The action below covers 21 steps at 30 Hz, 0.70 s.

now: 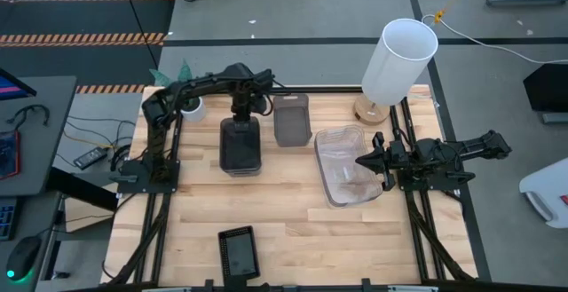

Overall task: Stack baskets by color
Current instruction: Stack the left gray bin on the middle gray bin, then stack the right gray bin on the gray bins

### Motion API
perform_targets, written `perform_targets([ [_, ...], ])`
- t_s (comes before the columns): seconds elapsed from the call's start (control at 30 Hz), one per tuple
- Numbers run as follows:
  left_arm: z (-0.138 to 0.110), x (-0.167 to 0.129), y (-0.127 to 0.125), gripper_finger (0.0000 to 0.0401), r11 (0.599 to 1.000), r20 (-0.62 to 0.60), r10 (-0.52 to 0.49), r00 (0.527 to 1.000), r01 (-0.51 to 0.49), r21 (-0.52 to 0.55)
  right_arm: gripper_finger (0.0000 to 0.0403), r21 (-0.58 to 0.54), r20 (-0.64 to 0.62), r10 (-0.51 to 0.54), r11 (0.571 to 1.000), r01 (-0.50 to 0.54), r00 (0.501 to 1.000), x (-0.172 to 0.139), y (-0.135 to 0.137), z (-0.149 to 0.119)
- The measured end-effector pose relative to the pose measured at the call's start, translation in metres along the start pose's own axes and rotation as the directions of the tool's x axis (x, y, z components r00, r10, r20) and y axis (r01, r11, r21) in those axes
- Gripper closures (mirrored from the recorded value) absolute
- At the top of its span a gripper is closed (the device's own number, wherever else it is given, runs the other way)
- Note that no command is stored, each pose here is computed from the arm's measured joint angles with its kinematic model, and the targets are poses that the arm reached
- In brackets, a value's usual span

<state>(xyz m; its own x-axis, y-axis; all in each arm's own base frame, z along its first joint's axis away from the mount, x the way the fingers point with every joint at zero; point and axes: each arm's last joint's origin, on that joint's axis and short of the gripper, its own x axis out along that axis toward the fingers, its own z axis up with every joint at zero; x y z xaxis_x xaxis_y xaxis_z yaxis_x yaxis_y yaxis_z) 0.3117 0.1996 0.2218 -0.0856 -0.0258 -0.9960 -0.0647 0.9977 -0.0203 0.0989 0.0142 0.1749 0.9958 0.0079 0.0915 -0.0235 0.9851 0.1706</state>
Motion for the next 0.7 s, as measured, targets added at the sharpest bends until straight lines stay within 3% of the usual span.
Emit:
perform_targets([
  [0.2, 0.0, 0.0, -0.009, 0.0233, 0.999, -0.069, 0.045, 0.997, -0.044, 0.01, 0.038, 0.0, 0.0, 0.0, 1.0, 0.0, 1.0, 0.0, 0.0, 0.0],
  [0.33, 0.003, -0.002, -0.016, 0.0203, 0.999, -0.073, 0.046, 0.996, -0.044, 0.028, 0.038, 0.0, 0.0, 0.0, 1.0, 0.0, 1.0, 0.0, 0.0, 0.0],
  [0.57, 0.019, -0.023, -0.017, 0.0218, 0.993, 0.062, 0.112, 0.992, -0.113, 0.02, 0.038, 0.0, 0.001, 0.0, 1.0, 0.0, 1.0, 0.0, 0.0, 0.0],
  [0.7, 0.031, -0.043, -0.012, 0.0239, 0.983, 0.209, 0.18, 0.961, -0.185, 0.005, 0.038, 0.0, 0.0, 0.0, 1.0, 0.0, 1.0, 0.0, 0.0, 0.0],
])
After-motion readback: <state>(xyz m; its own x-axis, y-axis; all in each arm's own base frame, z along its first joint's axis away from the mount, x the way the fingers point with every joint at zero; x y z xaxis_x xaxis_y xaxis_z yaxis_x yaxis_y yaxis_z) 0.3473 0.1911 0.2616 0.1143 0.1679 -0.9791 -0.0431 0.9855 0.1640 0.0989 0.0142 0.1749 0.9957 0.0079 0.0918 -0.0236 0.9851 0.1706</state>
